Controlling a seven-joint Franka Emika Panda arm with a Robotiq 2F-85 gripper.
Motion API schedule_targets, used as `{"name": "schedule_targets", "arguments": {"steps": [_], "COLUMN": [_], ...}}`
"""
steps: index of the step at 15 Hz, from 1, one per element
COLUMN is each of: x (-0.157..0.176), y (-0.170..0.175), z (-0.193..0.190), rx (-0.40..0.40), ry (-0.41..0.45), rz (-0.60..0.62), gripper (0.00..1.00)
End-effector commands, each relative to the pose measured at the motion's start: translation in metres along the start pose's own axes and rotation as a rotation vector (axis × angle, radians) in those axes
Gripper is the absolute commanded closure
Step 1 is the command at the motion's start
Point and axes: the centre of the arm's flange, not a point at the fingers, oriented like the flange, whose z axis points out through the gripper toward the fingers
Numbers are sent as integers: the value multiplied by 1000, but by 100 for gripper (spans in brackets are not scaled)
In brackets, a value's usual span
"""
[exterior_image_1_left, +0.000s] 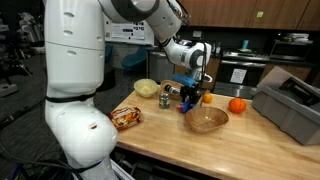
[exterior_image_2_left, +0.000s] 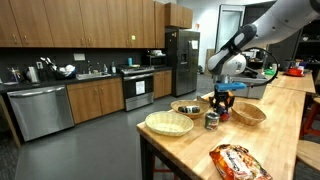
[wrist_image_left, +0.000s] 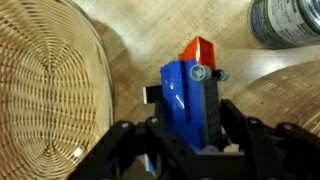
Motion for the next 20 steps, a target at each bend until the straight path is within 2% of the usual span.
{"name": "schedule_targets", "arguments": {"steps": [1, 4, 5, 11, 20], "x": [1, 1, 2, 0, -5], "y": [10, 16, 17, 27, 64], "z": [0, 0, 0, -3, -33], "rx": [21, 22, 22, 16, 8], "ry": [-7, -6, -7, -5, 63], "rz": [8, 21, 23, 43, 133], "gripper": [18, 2, 1, 0, 0]}}
